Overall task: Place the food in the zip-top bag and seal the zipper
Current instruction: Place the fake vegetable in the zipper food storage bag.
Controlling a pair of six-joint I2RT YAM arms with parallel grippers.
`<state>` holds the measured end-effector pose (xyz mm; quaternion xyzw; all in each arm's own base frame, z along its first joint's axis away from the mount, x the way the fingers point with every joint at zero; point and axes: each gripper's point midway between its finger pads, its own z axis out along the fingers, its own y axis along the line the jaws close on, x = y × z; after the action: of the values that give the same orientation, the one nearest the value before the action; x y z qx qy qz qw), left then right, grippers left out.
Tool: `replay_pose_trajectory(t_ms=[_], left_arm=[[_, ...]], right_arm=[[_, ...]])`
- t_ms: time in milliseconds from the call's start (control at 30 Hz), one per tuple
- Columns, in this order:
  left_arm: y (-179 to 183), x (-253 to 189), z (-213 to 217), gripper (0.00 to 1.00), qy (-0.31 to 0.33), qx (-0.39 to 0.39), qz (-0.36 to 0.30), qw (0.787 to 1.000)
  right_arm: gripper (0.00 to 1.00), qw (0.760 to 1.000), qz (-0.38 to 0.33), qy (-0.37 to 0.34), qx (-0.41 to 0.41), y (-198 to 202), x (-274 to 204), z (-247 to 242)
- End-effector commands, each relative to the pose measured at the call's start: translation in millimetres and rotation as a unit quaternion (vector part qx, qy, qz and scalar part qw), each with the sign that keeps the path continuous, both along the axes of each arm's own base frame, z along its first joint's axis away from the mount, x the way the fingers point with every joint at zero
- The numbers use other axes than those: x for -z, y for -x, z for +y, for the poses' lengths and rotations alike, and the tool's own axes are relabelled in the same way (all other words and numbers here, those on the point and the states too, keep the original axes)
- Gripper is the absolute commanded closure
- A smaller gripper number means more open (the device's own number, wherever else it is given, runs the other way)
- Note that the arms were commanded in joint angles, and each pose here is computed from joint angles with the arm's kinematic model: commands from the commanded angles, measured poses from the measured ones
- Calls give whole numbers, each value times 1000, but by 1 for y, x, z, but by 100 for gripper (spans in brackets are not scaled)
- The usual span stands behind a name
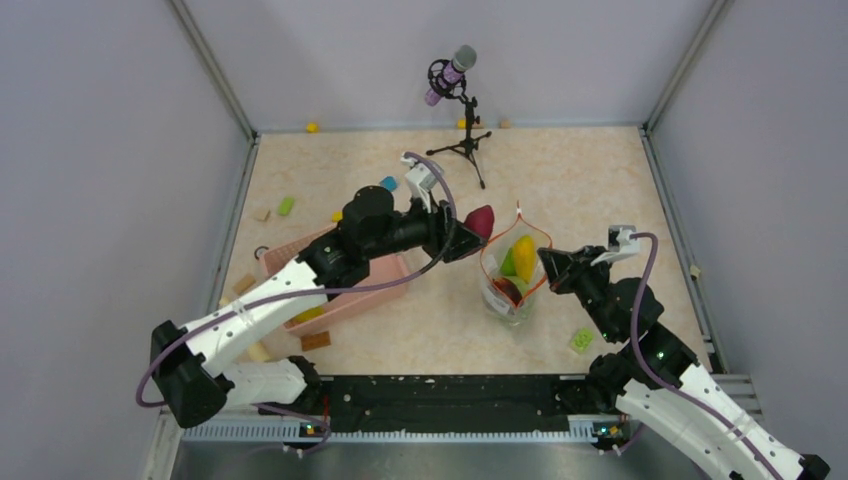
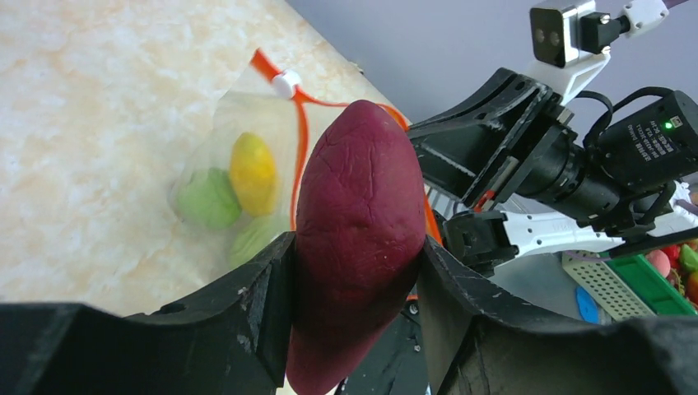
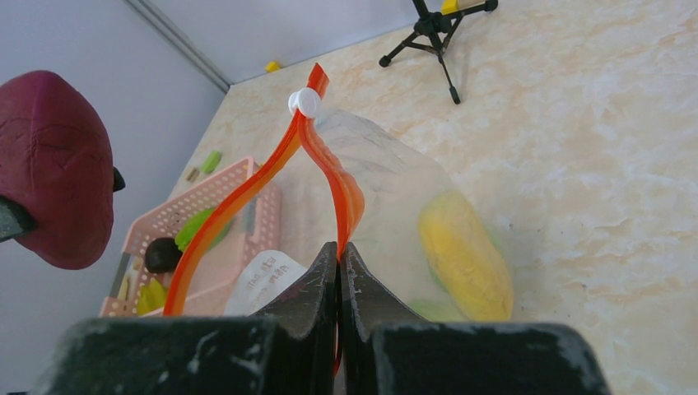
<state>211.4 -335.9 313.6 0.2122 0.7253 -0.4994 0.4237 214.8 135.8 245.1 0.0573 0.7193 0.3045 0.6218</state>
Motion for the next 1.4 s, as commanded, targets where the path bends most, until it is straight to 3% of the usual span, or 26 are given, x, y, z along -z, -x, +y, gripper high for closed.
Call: replay_pose_trajectory(t_ms=[0,367,700,1033,1367], left_arm=[[5,-28,-32,100,12,46,-56,997],[-14,-9,-85,99,-37,43,-52,997],[-21,15,-100,82,-66,31,-36,997],[-15,23,-100,5,-80,34,-31,996],[-6,14,-92,3,-73,44,-37,996]], right_arm=[[100,1000,-20,-3,-11,0,-11,4],[100,1000,-21,0,-10,0,-11,3],[100,1000,-20,0,-7,0,-10,2],[100,1000,-17,0,1,-1,-8,0],[100,1000,-17,0,3,-2,-8,-1]])
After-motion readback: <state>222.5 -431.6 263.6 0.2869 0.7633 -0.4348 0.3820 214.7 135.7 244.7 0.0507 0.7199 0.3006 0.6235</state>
